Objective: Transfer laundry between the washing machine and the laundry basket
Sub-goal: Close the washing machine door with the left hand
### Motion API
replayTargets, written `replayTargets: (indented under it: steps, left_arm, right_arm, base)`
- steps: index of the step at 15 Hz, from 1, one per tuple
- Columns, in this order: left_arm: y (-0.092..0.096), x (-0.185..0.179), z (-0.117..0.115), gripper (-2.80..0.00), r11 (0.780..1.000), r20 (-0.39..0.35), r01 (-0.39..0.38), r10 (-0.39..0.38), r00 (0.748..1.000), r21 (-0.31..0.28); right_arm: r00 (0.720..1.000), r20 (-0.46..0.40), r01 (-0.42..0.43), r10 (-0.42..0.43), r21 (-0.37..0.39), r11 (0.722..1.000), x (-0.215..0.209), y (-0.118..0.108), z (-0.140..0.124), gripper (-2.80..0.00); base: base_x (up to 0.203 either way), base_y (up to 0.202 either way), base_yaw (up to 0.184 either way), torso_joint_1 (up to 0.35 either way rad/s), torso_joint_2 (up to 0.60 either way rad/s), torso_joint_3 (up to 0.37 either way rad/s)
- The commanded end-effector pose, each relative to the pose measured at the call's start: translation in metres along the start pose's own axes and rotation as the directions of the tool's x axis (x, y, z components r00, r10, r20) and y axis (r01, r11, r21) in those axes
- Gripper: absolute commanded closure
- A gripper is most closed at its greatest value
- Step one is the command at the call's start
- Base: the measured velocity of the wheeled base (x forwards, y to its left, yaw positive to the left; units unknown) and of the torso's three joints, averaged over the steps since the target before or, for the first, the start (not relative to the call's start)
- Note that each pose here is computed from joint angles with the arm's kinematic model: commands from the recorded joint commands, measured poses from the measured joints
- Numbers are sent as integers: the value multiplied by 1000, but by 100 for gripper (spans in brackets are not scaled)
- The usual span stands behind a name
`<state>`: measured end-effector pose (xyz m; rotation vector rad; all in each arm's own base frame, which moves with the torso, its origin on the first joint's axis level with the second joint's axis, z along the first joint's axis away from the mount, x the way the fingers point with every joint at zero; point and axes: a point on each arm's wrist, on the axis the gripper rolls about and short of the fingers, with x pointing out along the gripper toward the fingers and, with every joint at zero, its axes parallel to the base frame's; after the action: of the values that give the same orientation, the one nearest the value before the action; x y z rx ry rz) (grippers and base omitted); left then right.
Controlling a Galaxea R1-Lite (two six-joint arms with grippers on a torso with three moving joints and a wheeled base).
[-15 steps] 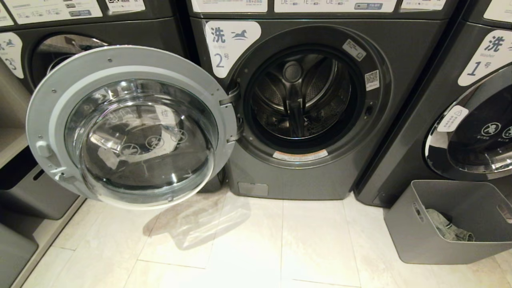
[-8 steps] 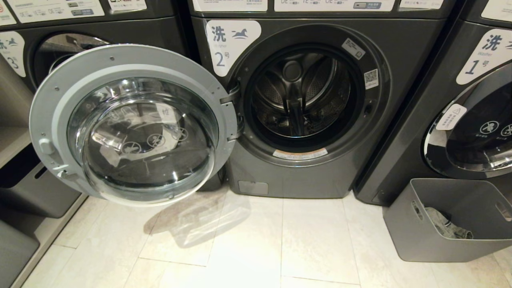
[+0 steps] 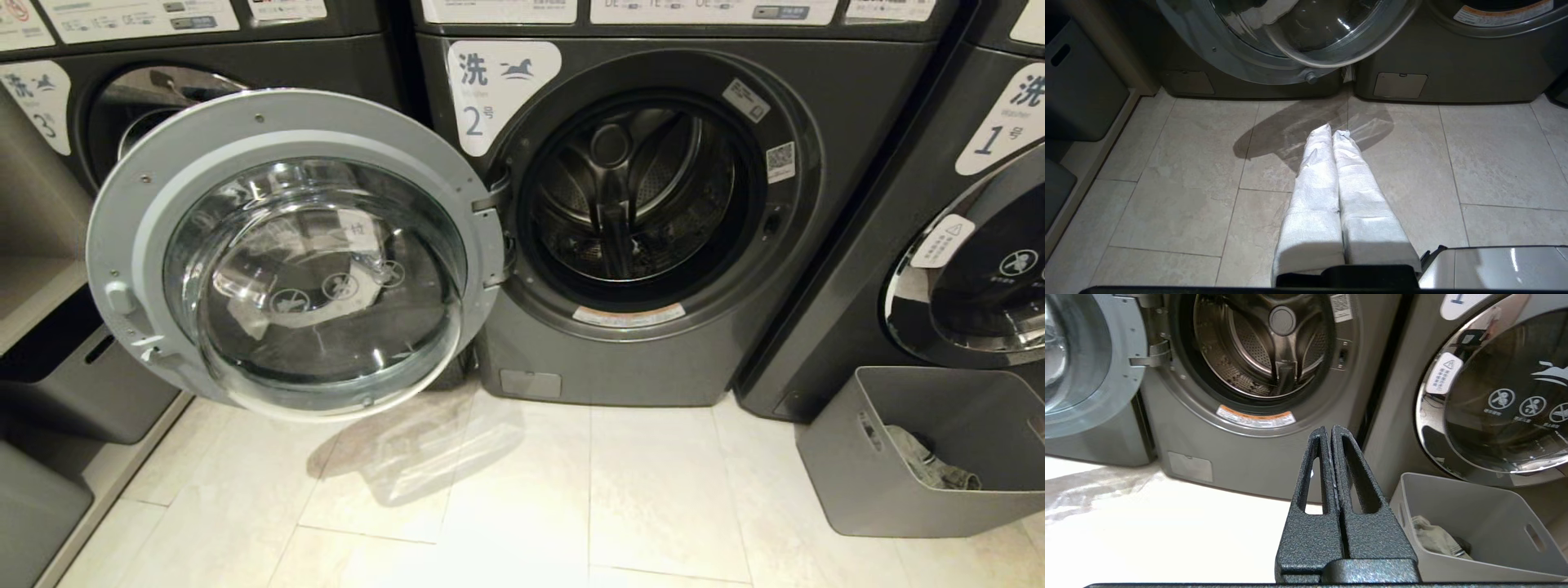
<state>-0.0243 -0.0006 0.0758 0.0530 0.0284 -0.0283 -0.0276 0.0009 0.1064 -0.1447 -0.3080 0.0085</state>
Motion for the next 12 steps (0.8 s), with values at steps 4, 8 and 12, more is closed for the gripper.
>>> replayTargets:
  steps: [4, 8, 12]
  left_arm:
    - [0, 0, 0, 0, 1000, 1, -1, 1, 1000, 0]
    - [0, 0, 0, 0, 1000, 1, -1, 1, 1000, 0]
    - [0, 0, 0, 0, 1000, 2, -1, 1, 1000, 2]
  right_arm:
    - [999, -38, -6, 6, 0, 1000, 1, 2, -11, 0]
    - [999, -39, -6, 6, 0, 1000, 1, 2, -12, 0]
    - [999, -41, -6, 6, 5, 1000, 1, 2, -12, 0]
  base:
    - [0, 188, -1, 5, 3, 0]
    - [0, 177, 3, 0, 1, 3]
    - [0, 137, 11, 4, 1, 3]
